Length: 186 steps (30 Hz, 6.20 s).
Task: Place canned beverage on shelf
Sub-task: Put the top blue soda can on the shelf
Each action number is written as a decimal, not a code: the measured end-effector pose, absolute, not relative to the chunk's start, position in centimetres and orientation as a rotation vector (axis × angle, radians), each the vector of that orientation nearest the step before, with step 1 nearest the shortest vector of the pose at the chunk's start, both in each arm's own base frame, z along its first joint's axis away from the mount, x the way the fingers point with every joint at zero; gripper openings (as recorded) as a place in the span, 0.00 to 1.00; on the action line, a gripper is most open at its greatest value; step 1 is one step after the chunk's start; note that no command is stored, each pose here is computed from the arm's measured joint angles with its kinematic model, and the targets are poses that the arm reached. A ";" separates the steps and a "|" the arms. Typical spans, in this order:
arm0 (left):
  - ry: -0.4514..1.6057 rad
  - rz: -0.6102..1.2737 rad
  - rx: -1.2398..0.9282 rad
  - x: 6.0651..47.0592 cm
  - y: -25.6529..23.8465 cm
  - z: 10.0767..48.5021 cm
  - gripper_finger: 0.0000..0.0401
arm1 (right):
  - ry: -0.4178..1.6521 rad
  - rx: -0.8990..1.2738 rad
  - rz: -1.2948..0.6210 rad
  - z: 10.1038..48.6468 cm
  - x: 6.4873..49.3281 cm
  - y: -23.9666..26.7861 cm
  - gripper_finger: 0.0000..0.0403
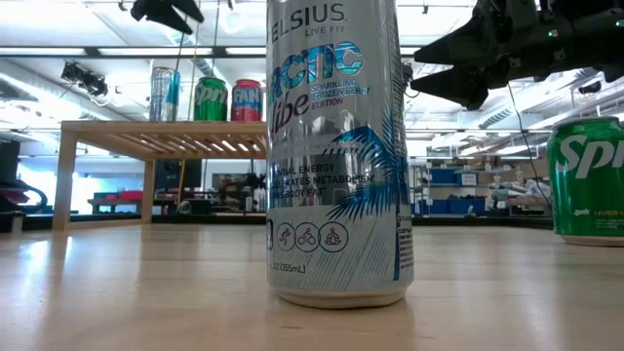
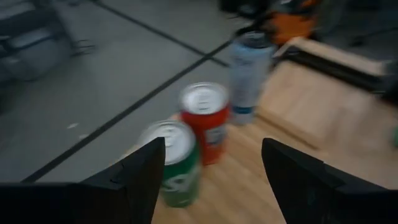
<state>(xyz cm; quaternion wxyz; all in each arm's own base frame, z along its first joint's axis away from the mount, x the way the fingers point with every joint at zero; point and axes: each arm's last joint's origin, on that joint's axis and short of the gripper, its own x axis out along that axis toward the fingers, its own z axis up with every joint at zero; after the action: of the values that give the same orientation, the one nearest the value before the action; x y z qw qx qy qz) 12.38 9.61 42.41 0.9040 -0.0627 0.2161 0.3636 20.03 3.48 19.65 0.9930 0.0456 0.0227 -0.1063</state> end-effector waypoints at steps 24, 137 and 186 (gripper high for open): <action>0.591 1.061 -0.160 13.6 11.6 44.8 0.66 | 0.050 0.349 -0.156 19.4 20.0 3.9 0.84; 1.019 1.152 -0.553 13.6 17.5 40.6 0.67 | 0.076 0.402 -0.036 19.4 20.0 4.3 0.84; 1.222 0.620 -0.115 13.1 17.8 40.6 0.63 | 0.076 0.402 -0.036 19.4 20.0 4.3 0.84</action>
<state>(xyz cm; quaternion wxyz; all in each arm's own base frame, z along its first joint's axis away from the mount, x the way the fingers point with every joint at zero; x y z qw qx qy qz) 13.12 17.79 40.61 0.7728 -0.0530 0.5640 0.2861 20.01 4.27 19.42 0.9789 0.1998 0.0375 -0.0181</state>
